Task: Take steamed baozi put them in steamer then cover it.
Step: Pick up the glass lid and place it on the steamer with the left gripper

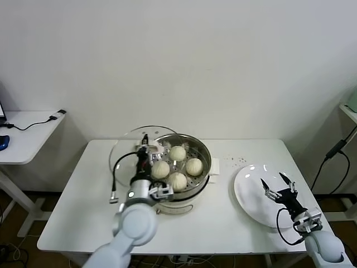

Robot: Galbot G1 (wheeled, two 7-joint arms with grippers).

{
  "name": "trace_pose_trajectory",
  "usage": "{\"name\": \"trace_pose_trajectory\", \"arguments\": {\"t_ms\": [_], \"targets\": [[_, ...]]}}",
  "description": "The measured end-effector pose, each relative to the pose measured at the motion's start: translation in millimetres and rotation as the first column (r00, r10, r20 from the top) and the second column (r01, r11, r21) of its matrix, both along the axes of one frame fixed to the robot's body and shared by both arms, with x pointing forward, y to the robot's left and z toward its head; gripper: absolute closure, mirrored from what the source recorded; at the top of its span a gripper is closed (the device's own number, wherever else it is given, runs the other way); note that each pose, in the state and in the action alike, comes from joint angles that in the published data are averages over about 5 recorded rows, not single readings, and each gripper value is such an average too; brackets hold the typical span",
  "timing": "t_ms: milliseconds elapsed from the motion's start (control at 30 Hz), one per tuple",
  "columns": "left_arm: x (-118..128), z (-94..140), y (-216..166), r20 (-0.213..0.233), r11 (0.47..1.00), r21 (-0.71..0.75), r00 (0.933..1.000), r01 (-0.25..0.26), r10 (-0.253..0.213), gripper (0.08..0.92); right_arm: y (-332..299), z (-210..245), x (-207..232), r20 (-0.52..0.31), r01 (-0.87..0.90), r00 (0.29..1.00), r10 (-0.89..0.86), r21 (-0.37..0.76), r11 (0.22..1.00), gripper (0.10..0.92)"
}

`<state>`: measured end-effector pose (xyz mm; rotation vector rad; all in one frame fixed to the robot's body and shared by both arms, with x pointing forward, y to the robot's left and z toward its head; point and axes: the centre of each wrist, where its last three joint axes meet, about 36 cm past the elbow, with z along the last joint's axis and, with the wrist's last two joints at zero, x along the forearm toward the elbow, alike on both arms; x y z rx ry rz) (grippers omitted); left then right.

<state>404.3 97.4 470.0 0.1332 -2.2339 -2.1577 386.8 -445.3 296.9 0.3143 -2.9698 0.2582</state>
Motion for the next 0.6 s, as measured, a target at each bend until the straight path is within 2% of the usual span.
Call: {"name": "trace_pose_trajectory", "arguments": {"t_ms": [300,600], "targets": [[21.0,-6.6,-56.7,-0.019,0.999,-0.038,0.9995,0.024,-0.025,0.852,-9.0,1.0,-2.7,0.007,0.015,1.000,-0.015,-0.012,1.000,0.200],[28.1,-20.8,-81.2,-0.052,0.999,-0.041,0.9984,0.021,-0.023,0.852,-11.7,0.6,-1.8,0.013,0.019,1.000,-0.019,-0.016,1.000,0.200]]}}
